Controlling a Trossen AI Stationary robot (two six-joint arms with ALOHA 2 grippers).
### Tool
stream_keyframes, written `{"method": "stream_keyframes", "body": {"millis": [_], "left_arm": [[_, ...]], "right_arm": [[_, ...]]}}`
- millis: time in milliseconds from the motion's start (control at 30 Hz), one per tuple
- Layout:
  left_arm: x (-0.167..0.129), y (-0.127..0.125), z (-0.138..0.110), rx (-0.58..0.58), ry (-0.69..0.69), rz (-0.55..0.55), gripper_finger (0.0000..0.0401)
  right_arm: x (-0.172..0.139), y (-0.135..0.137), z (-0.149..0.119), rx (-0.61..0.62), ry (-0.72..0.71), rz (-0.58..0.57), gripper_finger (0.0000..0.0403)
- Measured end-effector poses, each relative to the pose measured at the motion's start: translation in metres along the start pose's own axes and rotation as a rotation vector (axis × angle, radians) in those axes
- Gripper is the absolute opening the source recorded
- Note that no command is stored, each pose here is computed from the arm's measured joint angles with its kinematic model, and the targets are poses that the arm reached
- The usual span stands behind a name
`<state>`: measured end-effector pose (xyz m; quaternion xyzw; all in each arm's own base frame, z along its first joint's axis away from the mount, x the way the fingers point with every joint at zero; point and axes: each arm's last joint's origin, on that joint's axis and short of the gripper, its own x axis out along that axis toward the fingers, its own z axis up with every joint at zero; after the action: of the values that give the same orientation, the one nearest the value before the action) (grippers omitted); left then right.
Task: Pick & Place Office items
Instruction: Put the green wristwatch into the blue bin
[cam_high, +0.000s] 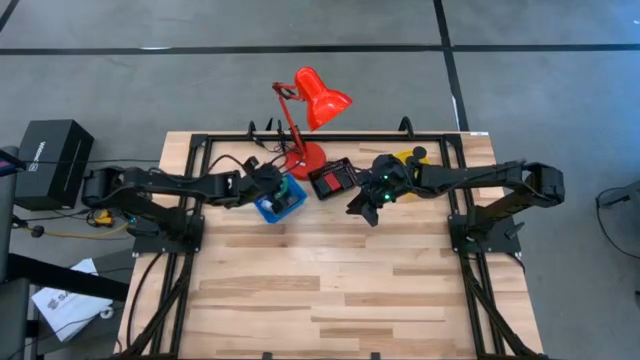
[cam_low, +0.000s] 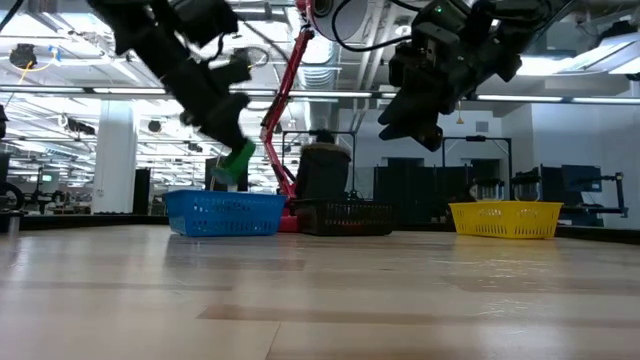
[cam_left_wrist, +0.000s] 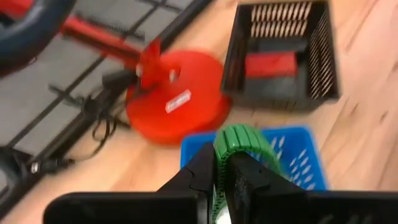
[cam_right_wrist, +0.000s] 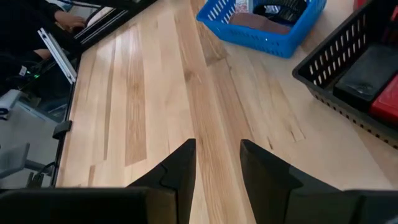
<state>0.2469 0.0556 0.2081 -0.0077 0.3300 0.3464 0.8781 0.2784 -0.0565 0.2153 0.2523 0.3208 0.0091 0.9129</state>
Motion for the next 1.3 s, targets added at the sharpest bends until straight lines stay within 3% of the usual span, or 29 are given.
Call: {"method": "stream_keyframes", "body": {"millis": [133, 367, 533, 867, 1167, 1300], "left_arm": [[0.007, 0.002, -0.015, -0.015, 0.025, 0.004, 0.0015], [0.013, -0.001, -0.011, -0.153, -0.15, -0.101, 0.0016], [0.026, -0.006, -0.029, -0.228, -0.08, -0.09, 0.0016], [0.048, -0.017, -0.043, -0.058, -0.041, -0.075, 0.0028], [0.046, -0.014, -0.05, 0.054, 0.032, -0.064, 0.0121], [0.033, -0.011, -0.044, 0.053, 0.017, -0.072, 0.0159]], "right_arm": [[0.0, 0.0, 0.0, 0.002, 0.003, -0.001, 0.0117], [0.0, 0.0, 0.0, 0.0, -0.002, -0.001, 0.0117], [0.0, 0.0, 0.0, 0.0, -0.001, -0.001, 0.0117], [0.0, 0.0, -0.001, 0.004, 0.007, -0.003, 0.0117], [0.0, 0.0, -0.001, 0.006, 0.013, -0.003, 0.0117], [0.0, 0.0, -0.002, 0.008, 0.019, -0.006, 0.0117]]}}
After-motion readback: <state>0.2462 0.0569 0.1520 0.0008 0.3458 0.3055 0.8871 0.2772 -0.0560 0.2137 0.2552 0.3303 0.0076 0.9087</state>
